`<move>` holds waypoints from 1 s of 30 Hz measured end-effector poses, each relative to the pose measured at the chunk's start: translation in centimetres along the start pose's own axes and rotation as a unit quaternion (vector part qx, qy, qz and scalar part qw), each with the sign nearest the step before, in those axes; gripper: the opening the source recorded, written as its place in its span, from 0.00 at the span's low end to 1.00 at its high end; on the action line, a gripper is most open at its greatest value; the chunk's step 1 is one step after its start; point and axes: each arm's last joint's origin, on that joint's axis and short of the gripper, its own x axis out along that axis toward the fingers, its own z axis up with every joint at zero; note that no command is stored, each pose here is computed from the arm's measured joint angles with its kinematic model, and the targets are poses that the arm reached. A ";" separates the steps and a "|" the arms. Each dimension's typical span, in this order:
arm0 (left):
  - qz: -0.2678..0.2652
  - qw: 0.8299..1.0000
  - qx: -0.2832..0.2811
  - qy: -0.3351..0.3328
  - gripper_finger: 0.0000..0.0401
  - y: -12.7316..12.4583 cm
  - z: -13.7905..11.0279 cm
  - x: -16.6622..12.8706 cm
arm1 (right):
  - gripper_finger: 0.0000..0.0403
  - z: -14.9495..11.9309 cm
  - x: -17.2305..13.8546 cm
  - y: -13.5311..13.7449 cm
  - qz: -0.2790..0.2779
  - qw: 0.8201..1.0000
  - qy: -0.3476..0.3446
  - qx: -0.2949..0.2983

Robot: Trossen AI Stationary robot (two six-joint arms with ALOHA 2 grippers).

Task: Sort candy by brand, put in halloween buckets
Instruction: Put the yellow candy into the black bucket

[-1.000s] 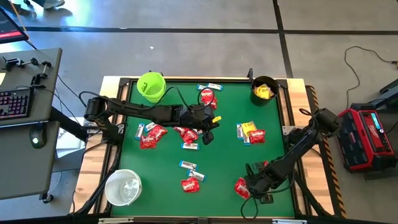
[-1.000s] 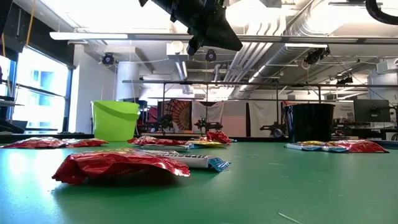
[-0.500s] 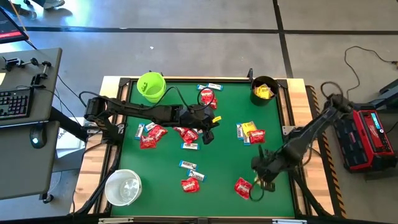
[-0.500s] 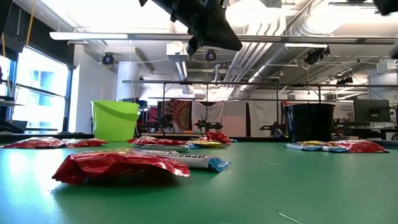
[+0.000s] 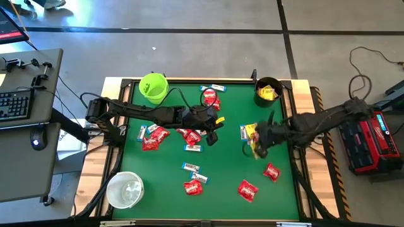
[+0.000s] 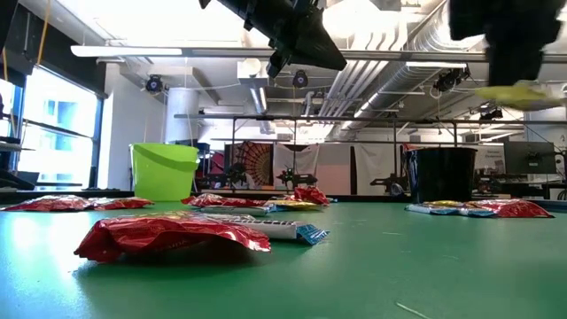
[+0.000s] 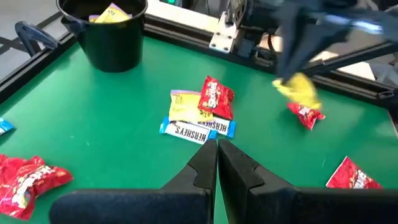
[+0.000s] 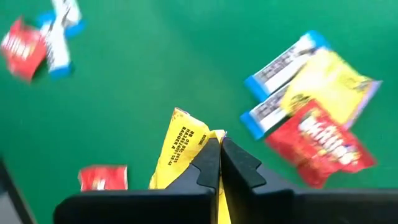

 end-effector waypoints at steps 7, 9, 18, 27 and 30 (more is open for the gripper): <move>-0.003 1.000 -0.003 -0.013 0.02 0.0 0.3 0.0 | 0.00 3.0 -0.2 -3.2 -0.011 0.995 -0.028 0.098; -0.003 1.000 -0.003 -0.013 0.02 0.0 0.3 0.0 | 0.00 3.7 -0.5 -4.1 -0.013 0.991 -0.047 0.121; -0.003 1.000 -0.003 -0.013 0.02 0.0 0.3 0.0 | 0.00 6.4 -1.0 -9.1 -0.061 0.972 -0.099 0.203; -0.003 1.000 -0.003 -0.012 0.02 0.0 0.3 0.0 | 0.00 8.2 -2.3 -13.5 -0.088 0.939 -0.165 0.288; -0.003 1.000 -0.004 -0.013 0.02 0.0 0.3 0.0 | 0.00 8.9 -3.4 -15.0 -0.117 0.921 -0.193 0.316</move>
